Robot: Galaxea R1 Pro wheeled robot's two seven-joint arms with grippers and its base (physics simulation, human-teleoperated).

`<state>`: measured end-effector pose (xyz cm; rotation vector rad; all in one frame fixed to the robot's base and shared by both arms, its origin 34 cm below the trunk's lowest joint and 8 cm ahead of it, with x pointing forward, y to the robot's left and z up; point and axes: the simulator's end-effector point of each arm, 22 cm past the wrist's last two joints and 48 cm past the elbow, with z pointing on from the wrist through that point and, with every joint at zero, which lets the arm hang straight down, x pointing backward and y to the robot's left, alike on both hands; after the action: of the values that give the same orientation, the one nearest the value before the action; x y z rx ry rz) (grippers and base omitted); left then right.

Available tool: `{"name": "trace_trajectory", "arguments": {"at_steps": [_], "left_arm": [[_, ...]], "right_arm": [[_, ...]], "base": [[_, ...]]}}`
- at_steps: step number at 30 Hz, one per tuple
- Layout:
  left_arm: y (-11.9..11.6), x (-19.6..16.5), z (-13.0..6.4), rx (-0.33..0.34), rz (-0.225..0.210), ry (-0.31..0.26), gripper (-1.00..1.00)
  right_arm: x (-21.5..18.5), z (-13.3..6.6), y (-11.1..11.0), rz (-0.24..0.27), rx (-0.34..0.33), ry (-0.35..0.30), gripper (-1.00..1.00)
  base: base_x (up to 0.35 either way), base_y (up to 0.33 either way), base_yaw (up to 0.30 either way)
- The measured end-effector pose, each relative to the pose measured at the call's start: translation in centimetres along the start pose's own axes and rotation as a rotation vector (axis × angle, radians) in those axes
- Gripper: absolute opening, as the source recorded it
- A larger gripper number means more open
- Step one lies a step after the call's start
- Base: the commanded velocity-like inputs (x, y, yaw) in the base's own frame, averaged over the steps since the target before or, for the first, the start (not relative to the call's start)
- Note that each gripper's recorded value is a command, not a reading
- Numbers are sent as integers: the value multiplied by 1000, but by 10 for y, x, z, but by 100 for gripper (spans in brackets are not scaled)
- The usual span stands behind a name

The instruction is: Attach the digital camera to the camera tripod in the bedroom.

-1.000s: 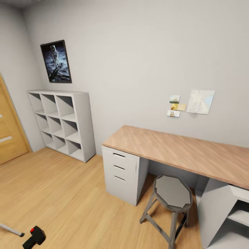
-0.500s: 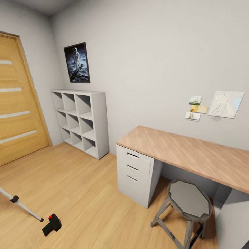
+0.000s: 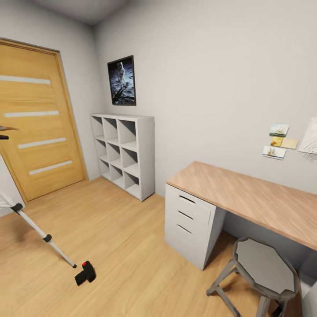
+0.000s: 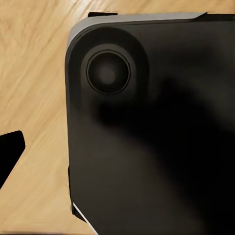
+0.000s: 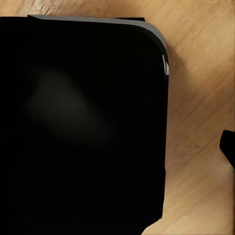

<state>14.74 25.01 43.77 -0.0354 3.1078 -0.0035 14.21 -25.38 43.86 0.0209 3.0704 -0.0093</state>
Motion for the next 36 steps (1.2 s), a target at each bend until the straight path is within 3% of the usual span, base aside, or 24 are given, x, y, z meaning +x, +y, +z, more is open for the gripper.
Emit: {"name": "trace_trajectory", "arguments": {"at_steps": [36], "left_arm": [[0, -1, 0, 0, -1, -3, 100]], "right_arm": [[0, 0, -1, 2, 1, 1, 100]], "base": [[0, 0, 280]]}}
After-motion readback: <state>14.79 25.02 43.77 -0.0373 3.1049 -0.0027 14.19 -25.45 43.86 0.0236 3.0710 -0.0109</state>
